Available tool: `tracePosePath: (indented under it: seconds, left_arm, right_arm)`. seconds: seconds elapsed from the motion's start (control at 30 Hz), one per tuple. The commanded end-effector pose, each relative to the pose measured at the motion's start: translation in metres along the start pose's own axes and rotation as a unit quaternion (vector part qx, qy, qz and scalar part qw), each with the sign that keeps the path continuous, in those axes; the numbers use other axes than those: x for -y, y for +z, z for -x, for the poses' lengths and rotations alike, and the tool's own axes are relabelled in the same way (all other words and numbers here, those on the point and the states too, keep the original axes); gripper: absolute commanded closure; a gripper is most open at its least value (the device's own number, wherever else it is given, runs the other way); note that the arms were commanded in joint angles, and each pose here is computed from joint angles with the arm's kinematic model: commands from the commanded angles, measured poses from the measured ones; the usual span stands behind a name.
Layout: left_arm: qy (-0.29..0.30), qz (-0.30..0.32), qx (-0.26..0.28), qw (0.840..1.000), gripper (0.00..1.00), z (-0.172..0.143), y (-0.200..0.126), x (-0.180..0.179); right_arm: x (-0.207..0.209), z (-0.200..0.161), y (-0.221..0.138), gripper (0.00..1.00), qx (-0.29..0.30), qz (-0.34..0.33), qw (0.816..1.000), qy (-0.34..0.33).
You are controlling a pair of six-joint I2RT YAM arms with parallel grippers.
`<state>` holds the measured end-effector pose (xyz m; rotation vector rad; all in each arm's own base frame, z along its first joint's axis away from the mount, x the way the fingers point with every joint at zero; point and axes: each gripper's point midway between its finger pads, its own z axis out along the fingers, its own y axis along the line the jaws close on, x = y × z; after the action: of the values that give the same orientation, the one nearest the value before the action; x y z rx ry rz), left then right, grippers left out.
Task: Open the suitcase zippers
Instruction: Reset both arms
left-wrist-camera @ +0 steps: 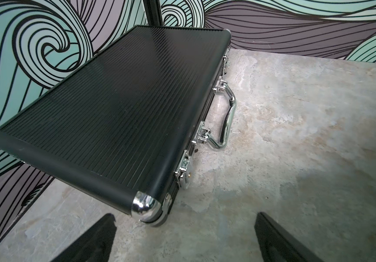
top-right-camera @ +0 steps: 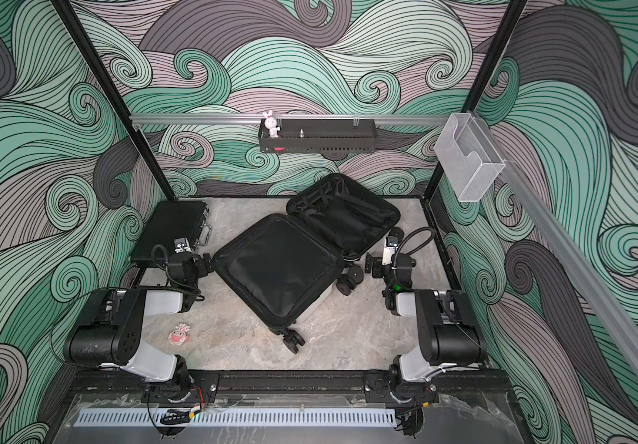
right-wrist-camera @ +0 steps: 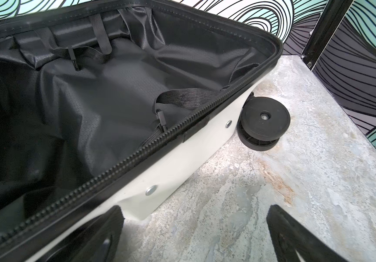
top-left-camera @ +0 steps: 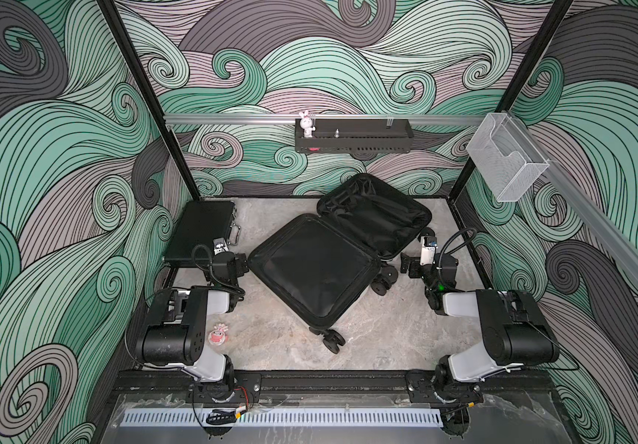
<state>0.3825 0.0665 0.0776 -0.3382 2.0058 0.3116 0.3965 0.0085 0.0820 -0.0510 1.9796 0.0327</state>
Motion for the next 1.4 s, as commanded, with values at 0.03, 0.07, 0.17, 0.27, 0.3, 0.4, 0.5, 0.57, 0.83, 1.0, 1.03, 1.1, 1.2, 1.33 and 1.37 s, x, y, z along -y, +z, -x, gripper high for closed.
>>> tracePosePath:
  seconds: [0.03,0.07,0.17,0.27,0.3,0.4,0.5,0.57,0.83,1.0,1.03,1.1,1.2,1.33,1.37]
  left_arm:
    - [-0.010,-0.013,0.007,1.000,0.01,0.0104,-0.0006,0.0058]
    - [-0.006,-0.014,0.014,1.000,0.01,0.0113,0.0002,0.0060]
    - [-0.009,-0.014,0.011,1.000,0.02,0.0111,-0.0002,0.0060]
    - [-0.008,-0.013,0.011,1.000,0.01,0.0107,-0.0005,0.0057]
    - [-0.009,-0.013,0.013,1.000,0.01,0.0117,-0.0007,0.0055]
    - [-0.008,-0.013,0.012,1.000,0.01,0.0110,-0.0006,0.0057]
    - [-0.008,-0.013,0.011,1.000,0.01,0.0106,-0.0007,0.0056]
    - [-0.008,-0.013,0.011,1.000,0.02,0.0104,-0.0005,0.0056]
    - [-0.008,-0.013,0.012,1.000,0.01,0.0111,-0.0005,0.0057]
    - [-0.008,-0.013,0.012,1.000,0.01,0.0114,-0.0005,0.0057]
    - [-0.008,-0.013,0.011,1.000,0.01,0.0111,-0.0005,0.0055]
    - [-0.008,-0.013,0.011,1.000,0.01,0.0106,-0.0005,0.0056]
    - [-0.008,-0.013,0.011,1.000,0.01,0.0107,-0.0005,0.0055]
    - [-0.008,-0.013,0.012,1.000,0.01,0.0114,-0.0006,0.0057]
    - [-0.008,-0.013,0.011,1.000,0.01,0.0105,-0.0006,0.0058]
  right_arm:
    - [0.0020,0.0091,0.0003,0.00,0.013,-0.008,1.000,-0.006]
    - [0.0019,0.0102,0.0003,0.00,0.016,-0.007,1.000,-0.006]
    - [0.0019,0.0092,0.0004,0.00,0.014,-0.007,1.000,-0.006]
    - [0.0021,0.0094,0.0003,0.00,0.014,-0.007,1.000,-0.004]
    - [0.0022,0.0097,0.0003,0.00,0.014,-0.007,1.000,-0.004]
    - [0.0017,0.0095,0.0002,0.01,0.014,-0.006,1.000,-0.004]
    - [0.0024,0.0099,0.0000,0.78,0.015,-0.007,1.000,-0.004]
    - [0.0019,0.0096,0.0000,1.00,0.015,-0.007,1.000,-0.005]
    - [0.0021,0.0101,-0.0001,0.04,0.015,-0.007,1.000,-0.005]
    - [0.0022,0.0097,0.0001,0.01,0.015,-0.007,1.000,-0.005]
    - [0.0020,0.0094,0.0000,0.01,0.014,-0.007,1.000,-0.005]
    - [0.0021,0.0098,0.0000,0.01,0.015,-0.007,1.000,-0.005]
    - [0.0022,0.0093,-0.0003,0.03,0.015,-0.007,1.000,-0.005]
    - [0.0022,0.0100,0.0000,0.06,0.015,-0.007,1.000,-0.005]
    - [0.0021,0.0093,-0.0001,0.06,0.014,-0.007,1.000,-0.005]
